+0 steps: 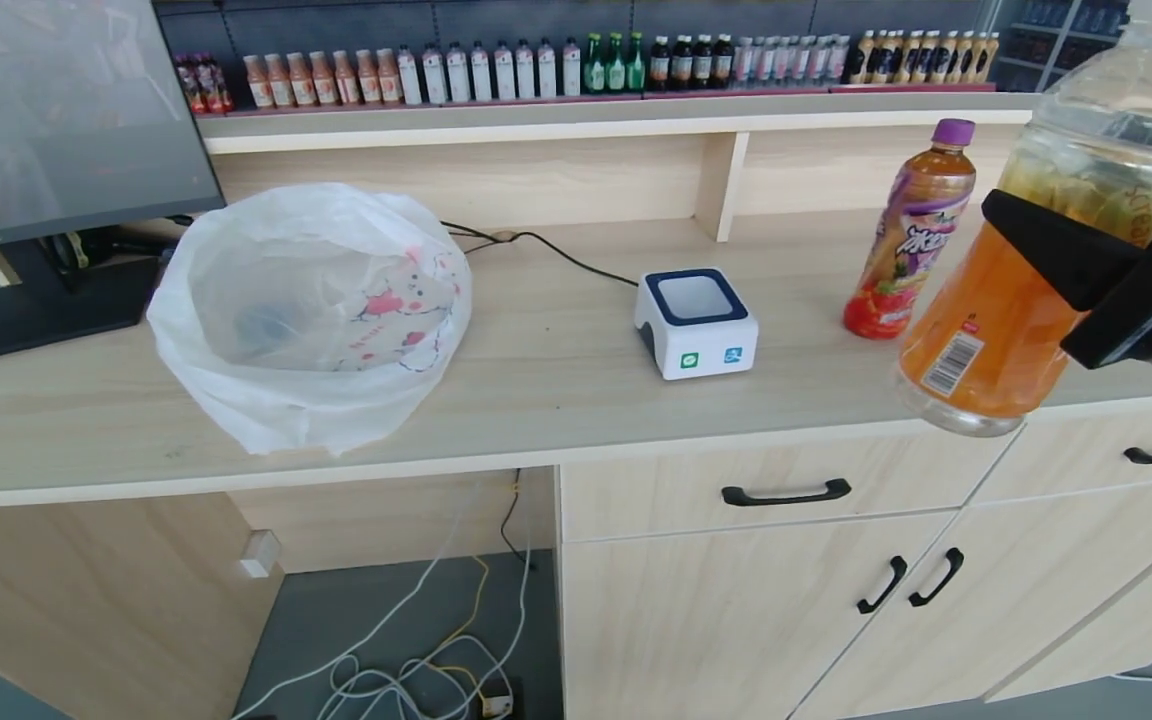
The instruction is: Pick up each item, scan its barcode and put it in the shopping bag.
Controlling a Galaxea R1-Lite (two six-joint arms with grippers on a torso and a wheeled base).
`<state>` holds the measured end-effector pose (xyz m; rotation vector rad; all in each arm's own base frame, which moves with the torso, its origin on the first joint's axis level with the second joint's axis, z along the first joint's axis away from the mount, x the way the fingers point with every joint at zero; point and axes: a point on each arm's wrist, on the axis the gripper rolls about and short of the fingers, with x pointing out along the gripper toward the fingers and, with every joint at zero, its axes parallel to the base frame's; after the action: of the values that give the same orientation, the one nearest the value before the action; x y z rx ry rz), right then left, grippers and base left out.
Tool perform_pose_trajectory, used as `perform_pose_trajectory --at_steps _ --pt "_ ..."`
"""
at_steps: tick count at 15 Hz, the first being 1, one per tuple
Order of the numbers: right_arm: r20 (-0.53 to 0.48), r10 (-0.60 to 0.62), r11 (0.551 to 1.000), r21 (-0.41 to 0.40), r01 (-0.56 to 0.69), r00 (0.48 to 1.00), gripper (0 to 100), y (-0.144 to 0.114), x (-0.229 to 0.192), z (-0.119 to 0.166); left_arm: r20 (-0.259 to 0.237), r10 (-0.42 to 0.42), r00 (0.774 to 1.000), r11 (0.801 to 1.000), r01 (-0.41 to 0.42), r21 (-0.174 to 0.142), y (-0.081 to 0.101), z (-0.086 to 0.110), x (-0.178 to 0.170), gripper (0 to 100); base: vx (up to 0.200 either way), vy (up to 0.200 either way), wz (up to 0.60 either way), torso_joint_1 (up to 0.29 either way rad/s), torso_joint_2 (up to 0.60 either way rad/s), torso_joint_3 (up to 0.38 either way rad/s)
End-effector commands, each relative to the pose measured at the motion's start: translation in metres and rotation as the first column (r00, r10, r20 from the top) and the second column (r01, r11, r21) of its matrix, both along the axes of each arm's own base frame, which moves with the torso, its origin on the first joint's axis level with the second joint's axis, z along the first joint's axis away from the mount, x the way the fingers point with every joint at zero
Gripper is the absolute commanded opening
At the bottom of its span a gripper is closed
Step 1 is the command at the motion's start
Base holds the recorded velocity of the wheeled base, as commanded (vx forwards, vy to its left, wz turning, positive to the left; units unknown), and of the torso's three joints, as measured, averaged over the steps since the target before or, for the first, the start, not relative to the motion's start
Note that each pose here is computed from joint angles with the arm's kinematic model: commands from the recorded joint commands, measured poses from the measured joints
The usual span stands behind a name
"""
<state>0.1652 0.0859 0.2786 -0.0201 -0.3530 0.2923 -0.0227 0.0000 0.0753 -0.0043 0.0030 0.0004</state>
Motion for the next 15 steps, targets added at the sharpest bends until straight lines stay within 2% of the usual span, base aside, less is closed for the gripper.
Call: perform_pose_trajectory --at_steps 1,5,7,10,12,15 --pt "-0.005 -0.003 1.0 -0.006 0.003 1.0 0 0.001 0.003 -0.001 0.0 0.001 1.0 1.0 -0.001 0.0 0.0 0.0 0.0 100 0.0 0.2 0.0 0.002 0.0 0.002" --pt "0.01 -0.017 0.999 -0.038 0.018 1.0 0 0.008 0.017 0.002 0.0 0.001 1.0 1.0 -0.001 -0.002 0.0 0.0 0.0 100 0.0 0.2 0.0 0.001 0.0 0.001" --pt "0.061 -0.024 0.998 -0.059 0.027 0.998 0 0.016 0.03 0.002 0.0 0.003 1.0 1.0 -0.003 0.0 0.0 0.0 0.0 100 0.0 0.0 0.0 0.0 0.0 0.0" --pt "0.147 -0.01 0.999 -0.046 0.017 0.989 0 0.028 0.05 0.014 0.0 0.001 1.0 1.0 -0.001 0.001 0.0 0.0 0.0 100 0.0 0.0 0.0 0.0 0.0 0.0" --pt "0.16 0.002 0.998 -0.065 0.009 0.987 0 0.031 0.054 0.016 0.0 0.0 1.0 1.0 0.0 0.001 0.0 0.0 0.0 100 0.0 0.0 0.0 0.0 0.0 0.0" --pt "0.196 0.047 0.988 -0.151 -0.017 0.98 0 0.042 0.07 0.017 0.0 0.003 1.0 1.0 -0.003 0.001 0.0 0.0 0.0 100 0.0 0.0 0.0 0.0 0.0 0.0"
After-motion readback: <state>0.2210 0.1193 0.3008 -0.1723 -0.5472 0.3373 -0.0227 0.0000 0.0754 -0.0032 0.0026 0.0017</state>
